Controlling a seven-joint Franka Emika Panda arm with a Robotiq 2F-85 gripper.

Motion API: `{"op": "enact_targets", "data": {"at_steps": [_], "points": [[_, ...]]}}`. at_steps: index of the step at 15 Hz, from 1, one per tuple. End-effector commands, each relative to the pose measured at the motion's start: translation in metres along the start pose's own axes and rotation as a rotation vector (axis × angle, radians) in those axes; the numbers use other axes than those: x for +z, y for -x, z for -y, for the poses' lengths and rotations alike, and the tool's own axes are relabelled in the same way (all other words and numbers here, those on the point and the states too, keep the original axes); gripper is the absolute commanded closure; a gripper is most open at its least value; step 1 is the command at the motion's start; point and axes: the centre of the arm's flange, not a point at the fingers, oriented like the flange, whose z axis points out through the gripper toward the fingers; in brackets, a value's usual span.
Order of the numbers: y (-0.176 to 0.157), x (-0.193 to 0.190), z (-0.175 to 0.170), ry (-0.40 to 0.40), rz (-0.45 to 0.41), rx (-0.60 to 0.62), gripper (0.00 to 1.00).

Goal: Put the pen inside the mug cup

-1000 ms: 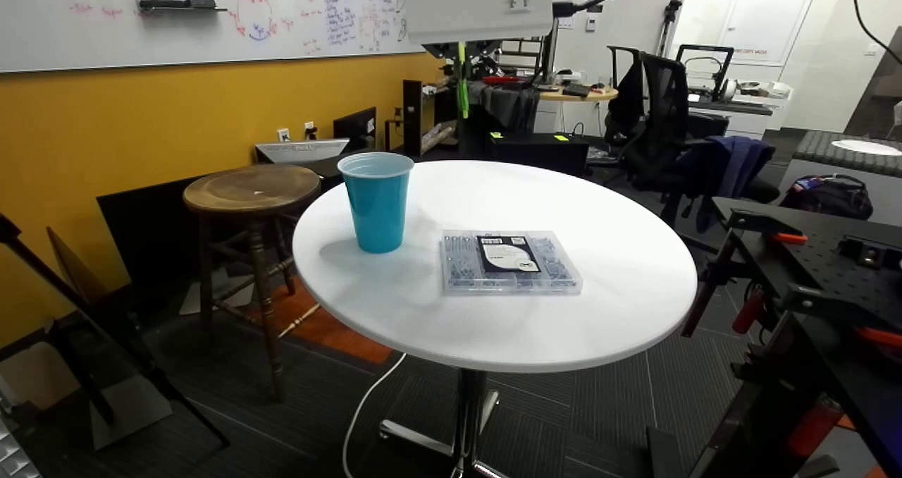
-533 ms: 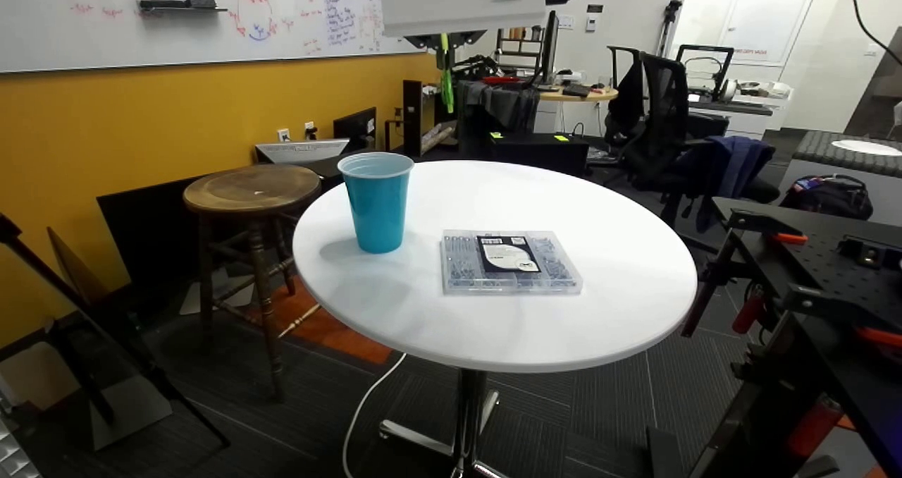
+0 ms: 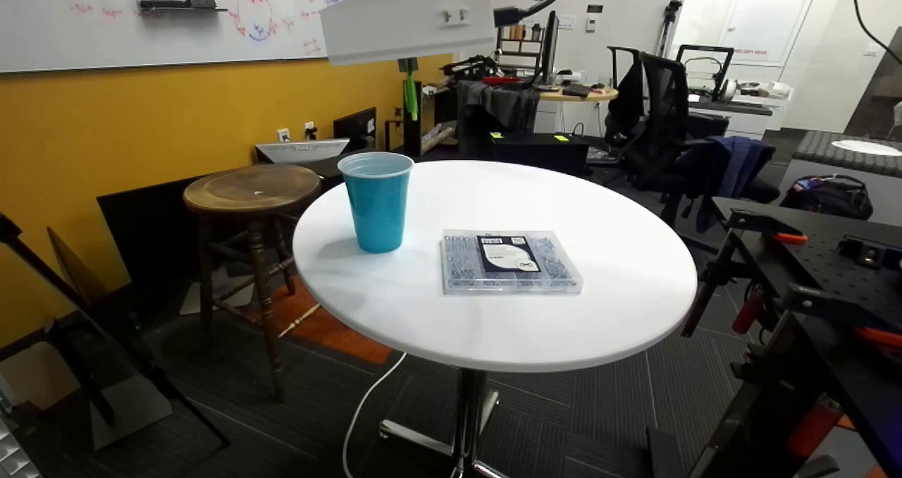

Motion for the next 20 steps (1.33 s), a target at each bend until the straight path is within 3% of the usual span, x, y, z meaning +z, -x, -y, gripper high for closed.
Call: {"op": "enact_targets", "data": {"at_steps": [1,15,16,17,20], "points": [[0.010,0.005,0.037,0.001,-0.063,0.018,0.97],[0.087,0.014,0.055,-0.043,-0.096,0.018,0.97],[0.090,0.013,0.054,-0.045,-0.098,0.023,0.64],[0.092,0.011,0.053,-0.046,-0.095,0.030,0.63],[0.093,0.008,0.051,-0.044,-0.097,0.055,0.41]]}}
